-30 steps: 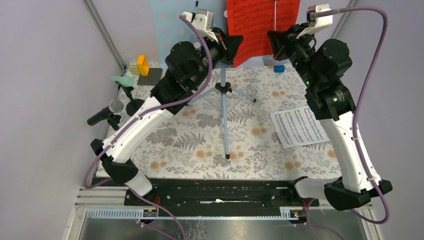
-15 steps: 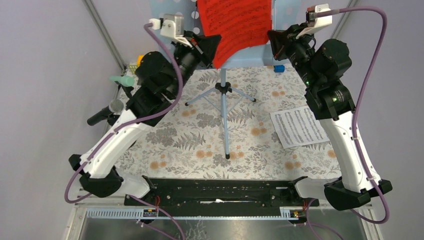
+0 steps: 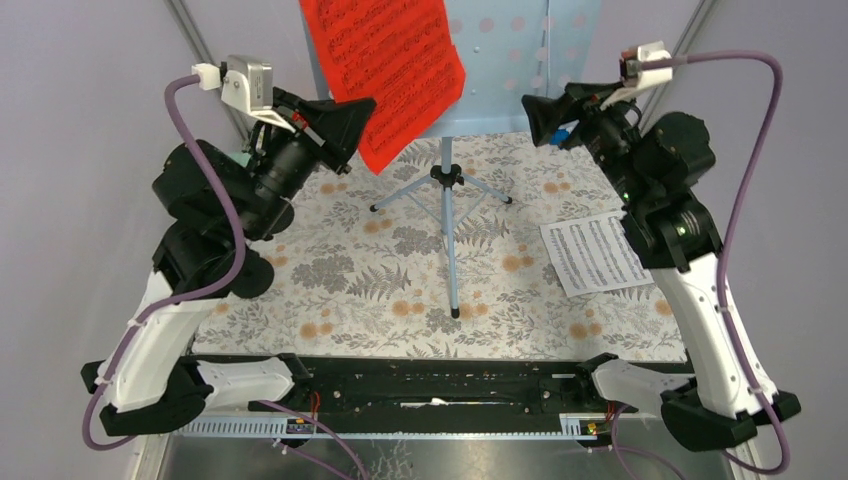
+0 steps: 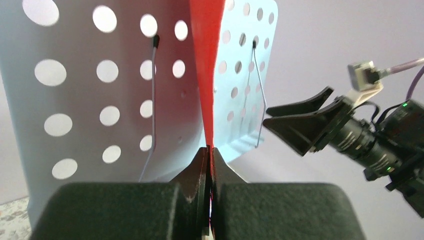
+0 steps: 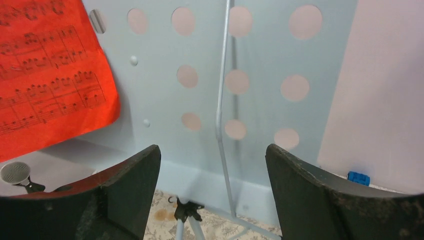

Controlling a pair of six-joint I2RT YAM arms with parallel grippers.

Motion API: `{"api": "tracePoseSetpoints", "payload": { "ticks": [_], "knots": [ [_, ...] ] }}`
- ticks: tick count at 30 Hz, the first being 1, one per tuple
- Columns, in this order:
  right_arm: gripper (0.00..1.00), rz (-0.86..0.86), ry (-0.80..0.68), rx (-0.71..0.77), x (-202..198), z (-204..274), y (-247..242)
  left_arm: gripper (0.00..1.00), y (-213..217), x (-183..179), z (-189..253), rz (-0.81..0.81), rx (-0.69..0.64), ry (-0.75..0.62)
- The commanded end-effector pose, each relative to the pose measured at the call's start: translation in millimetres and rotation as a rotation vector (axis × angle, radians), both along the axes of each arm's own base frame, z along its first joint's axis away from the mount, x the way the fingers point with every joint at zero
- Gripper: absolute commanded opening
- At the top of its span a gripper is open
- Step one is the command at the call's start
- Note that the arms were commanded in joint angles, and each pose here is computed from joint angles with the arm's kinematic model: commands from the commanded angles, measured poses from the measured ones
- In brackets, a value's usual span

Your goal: Pack up the instrument practice props

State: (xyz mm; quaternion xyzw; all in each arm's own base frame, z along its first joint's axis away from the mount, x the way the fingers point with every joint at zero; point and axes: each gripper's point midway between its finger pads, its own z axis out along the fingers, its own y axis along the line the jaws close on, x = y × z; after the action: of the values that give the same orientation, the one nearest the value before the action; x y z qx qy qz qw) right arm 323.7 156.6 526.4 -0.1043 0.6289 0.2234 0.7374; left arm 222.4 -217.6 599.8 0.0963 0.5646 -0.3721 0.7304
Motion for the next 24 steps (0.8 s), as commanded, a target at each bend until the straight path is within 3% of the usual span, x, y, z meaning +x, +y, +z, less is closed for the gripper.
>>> {"api": "tracePoseSetpoints", "payload": {
  "ticks": [1,5,14,18,24],
  "knots": [
    [0.85,0.006,-0.090,0.036,-41,19,-16,0.00,0,-20,-24,-0.081,0.131,0.045],
    [0.91,0.005,-0.069,0.026,-64,-2,-26,0.00,-3,-34,-49,-0.155,0.207,0.101],
    [0.96,0.221,-0.008,-0.017,-130,-39,-14,0.00,-22,-56,-121,-0.335,0.441,0.245],
    [0.96,0.161,-0.002,-0.013,-136,-44,-28,0.00,-17,-62,-145,-0.334,0.515,0.303],
    [0.97,-0.091,0.000,0.070,-123,-46,-71,0.00,-29,-61,-204,-0.221,0.699,0.416]
  ]
}}
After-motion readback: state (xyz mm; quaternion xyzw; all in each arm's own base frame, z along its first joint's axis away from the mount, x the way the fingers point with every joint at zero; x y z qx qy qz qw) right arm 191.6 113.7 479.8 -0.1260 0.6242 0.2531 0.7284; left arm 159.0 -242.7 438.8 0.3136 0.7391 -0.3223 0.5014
